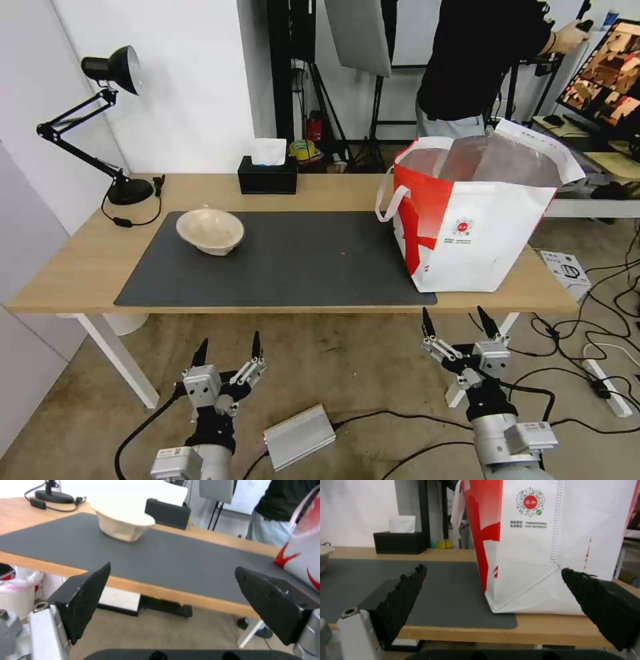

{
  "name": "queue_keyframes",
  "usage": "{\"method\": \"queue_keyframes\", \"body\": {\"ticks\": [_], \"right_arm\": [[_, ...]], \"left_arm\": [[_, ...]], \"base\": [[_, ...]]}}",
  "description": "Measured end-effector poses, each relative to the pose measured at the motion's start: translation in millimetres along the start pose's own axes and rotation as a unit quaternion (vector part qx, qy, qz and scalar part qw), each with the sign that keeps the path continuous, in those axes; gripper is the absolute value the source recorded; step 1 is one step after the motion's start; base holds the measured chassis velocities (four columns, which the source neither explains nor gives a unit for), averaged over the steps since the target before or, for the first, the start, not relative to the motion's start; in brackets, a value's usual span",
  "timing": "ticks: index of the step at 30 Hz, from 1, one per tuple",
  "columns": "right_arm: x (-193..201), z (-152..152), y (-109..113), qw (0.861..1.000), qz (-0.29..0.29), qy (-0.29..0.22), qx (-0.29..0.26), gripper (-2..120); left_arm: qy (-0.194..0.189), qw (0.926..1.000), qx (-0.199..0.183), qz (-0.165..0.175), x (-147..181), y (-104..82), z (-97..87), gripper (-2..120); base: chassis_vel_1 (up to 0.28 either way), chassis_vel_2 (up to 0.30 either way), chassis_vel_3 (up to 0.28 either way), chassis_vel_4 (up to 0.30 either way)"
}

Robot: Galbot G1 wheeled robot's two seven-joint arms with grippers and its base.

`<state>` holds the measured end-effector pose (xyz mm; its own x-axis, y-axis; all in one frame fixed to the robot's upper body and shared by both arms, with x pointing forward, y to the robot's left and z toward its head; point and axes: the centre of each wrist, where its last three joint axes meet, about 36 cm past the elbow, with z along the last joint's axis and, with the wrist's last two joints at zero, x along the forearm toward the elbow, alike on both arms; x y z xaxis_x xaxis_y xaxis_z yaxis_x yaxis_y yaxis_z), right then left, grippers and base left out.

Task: Pick up the trash from the table and place it into the takeout bag.

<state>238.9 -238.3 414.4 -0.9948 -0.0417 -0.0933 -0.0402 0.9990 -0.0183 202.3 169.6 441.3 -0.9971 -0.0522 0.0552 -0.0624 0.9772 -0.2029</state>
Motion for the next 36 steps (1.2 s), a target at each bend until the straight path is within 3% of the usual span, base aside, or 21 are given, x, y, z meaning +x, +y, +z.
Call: {"method": "queue_keyframes", "body": {"ticks": [16,24,28,36], "right_arm": [[-0.2,-0.3,0.0,1.000,0.000,0.000,0.000,100],[-0.2,-0.5,0.1,1.000,-0.001,-0.001,-0.001,100],[-0.2,-0.5,0.1,1.000,-0.001,-0.001,-0.001,100],[-0.2,-0.6,0.1,1.000,0.000,0.000,-0.001,100]], "left_arm": [[-0.025,0.9995,0.016,-0.011,-3.1,7.9,-16.7,100],[-0.037,0.9959,0.081,-0.014,-8.4,10.5,-29.0,100],[-0.031,0.9905,0.133,-0.017,-12.5,12.5,-40.2,100],[-0.015,0.9818,0.189,-0.013,-16.0,17.7,-56.6,100]], "base": [[0.000,0.000,0.000,0.000],[0.000,0.000,0.000,0.000],[0.000,0.000,0.000,0.000],[0.000,0.000,0.000,0.000]]}}
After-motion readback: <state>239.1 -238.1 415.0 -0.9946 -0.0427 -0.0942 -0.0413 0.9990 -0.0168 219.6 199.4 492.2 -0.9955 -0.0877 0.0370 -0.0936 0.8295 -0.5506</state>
